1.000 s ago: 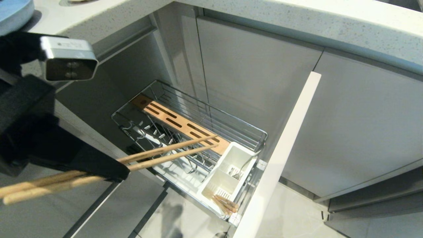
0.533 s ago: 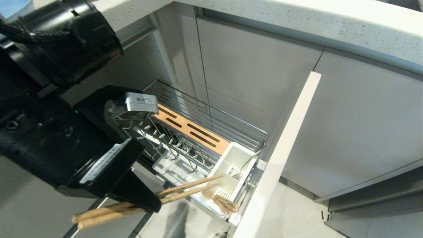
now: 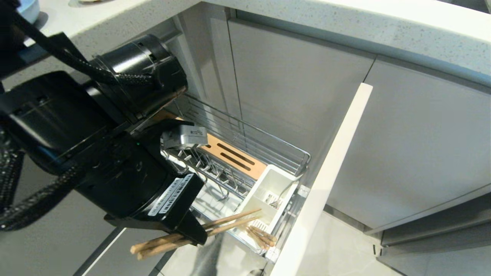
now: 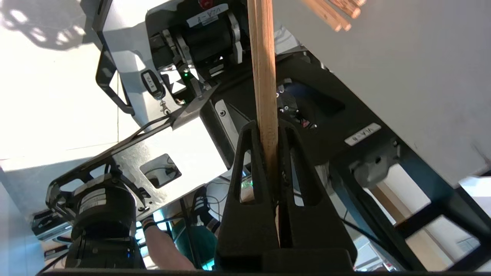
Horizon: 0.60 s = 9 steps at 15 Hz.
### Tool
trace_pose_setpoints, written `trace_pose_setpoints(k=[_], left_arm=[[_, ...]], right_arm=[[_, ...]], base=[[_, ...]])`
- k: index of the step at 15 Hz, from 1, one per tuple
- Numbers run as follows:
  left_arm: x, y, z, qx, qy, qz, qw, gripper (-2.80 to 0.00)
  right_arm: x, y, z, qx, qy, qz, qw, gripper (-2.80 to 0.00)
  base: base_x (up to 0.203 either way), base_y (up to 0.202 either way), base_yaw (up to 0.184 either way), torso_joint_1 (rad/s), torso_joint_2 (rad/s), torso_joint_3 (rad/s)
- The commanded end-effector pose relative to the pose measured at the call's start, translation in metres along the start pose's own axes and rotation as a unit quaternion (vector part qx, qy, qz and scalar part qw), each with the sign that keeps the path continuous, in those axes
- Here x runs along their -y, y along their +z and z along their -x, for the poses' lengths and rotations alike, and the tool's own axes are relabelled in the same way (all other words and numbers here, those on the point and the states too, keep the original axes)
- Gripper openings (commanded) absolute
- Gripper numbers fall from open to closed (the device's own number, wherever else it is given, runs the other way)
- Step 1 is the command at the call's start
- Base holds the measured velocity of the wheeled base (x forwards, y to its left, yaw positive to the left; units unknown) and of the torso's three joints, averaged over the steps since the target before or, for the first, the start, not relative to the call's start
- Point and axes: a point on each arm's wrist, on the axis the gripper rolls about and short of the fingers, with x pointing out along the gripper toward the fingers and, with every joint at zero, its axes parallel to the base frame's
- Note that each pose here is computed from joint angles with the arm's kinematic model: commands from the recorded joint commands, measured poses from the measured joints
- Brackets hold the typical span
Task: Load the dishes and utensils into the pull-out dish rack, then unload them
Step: Pick up the chopsticks and place it in the cupboard
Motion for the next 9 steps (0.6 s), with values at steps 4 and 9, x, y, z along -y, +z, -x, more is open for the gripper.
trace_pose_setpoints(k=[4,9], left_arm=[[0.001,0.011,-0.016,-0.007,0.003,0.004,1.0,-2.8],[0.001,0.024,-0.034,-0.014,0.008,0.01,0.9998,-2.8]], right_arm=[[0.0,0.0,0.0,0.001,0.0,0.0,1.0,-2.8],[0.0,0.0,0.0,0.001,0.0,0.0,1.0,-2.8]], base=[[0.0,0.0,0.0,0.0,0.0,0.0],[0.0,0.0,0.0,0.0,0.0,0.0]])
